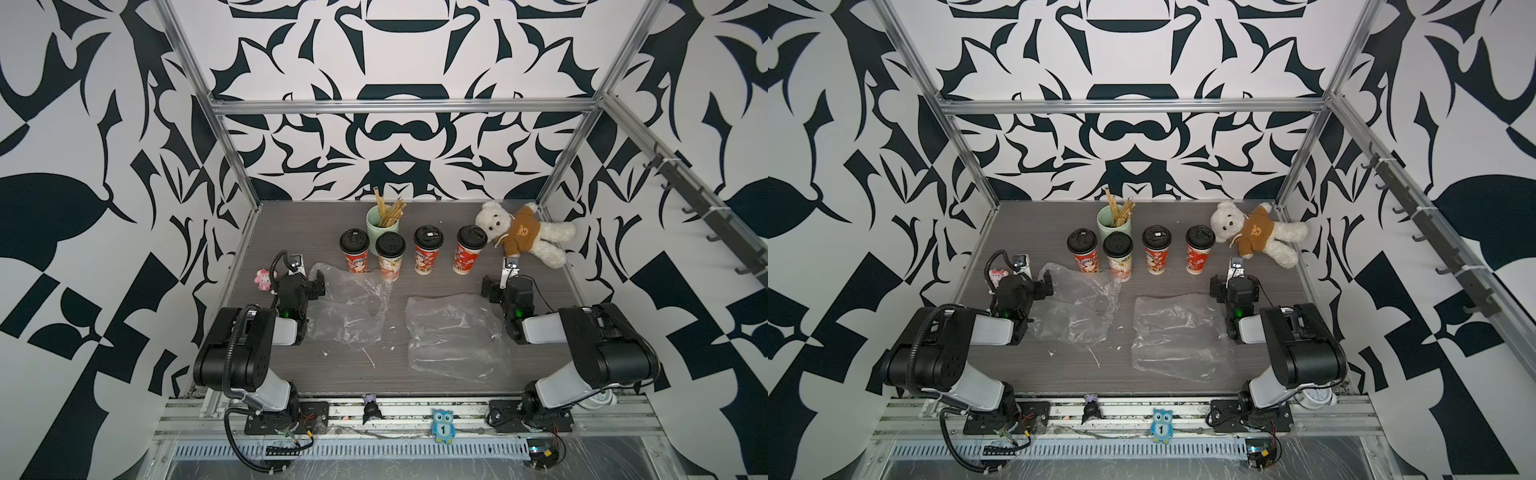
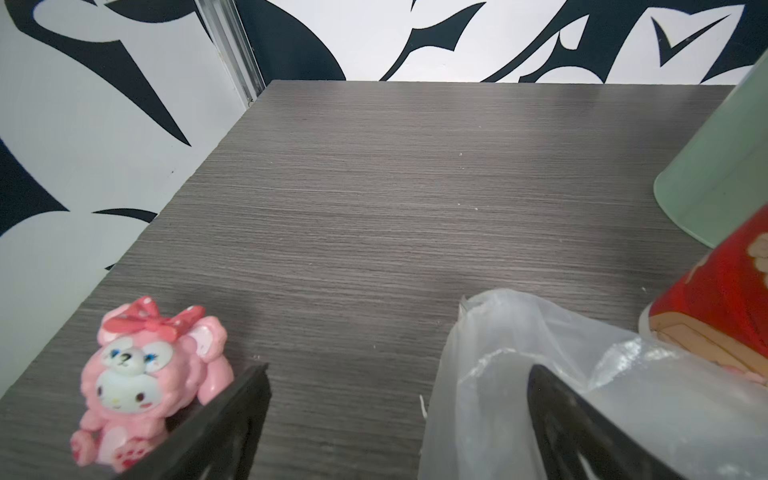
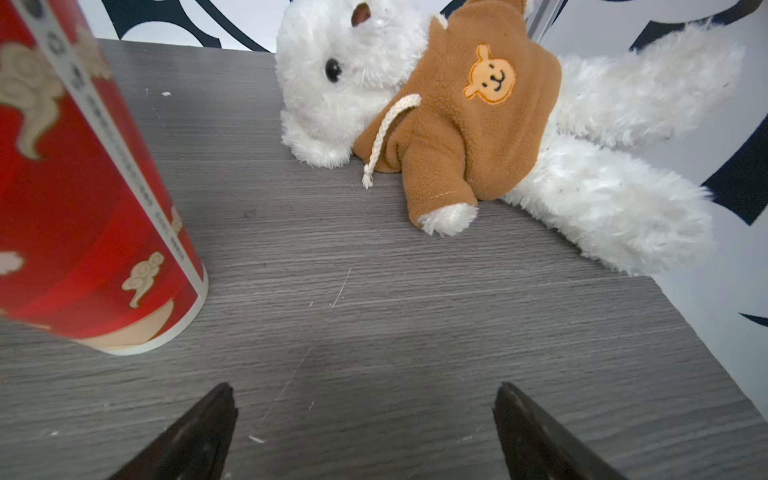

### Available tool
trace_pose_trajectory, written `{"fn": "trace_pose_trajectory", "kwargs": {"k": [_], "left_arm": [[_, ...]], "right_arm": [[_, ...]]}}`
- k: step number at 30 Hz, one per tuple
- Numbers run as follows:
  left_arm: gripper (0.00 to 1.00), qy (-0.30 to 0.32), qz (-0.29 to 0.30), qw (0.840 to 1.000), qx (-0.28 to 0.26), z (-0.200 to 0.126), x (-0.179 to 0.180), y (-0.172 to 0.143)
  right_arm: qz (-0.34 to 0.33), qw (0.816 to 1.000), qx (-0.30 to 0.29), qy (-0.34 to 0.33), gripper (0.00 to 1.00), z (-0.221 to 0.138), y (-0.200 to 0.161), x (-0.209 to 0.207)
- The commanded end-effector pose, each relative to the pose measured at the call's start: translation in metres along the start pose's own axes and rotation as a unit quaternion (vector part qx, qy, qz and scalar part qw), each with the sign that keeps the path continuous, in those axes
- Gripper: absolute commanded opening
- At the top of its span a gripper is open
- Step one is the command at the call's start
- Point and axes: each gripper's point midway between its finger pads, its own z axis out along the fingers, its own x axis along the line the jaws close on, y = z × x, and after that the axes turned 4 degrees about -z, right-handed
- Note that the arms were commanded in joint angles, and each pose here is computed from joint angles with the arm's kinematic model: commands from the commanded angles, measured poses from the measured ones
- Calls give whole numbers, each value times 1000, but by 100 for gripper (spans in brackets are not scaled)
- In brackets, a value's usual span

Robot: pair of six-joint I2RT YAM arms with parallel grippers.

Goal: Pack milk tea into plastic carrier bags
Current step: Pick up the plastic carrier bag from the center of the board.

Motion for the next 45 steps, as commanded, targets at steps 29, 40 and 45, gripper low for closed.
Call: {"fn": "trace_pose_trajectory", "kwargs": {"k": [29, 40, 45], "left_arm": [[100, 0, 6, 999, -32, -2, -2, 21], [95, -23, -11, 997, -78, -67, -11, 107], [87, -88, -28, 993, -67, -99, -38, 131]], "right_arm": [[1, 999, -38, 3, 98, 1, 25, 2], [21, 999, -32, -4, 87, -32, 69, -10], [38, 999, -13, 7, 79, -46, 93, -8]]}}
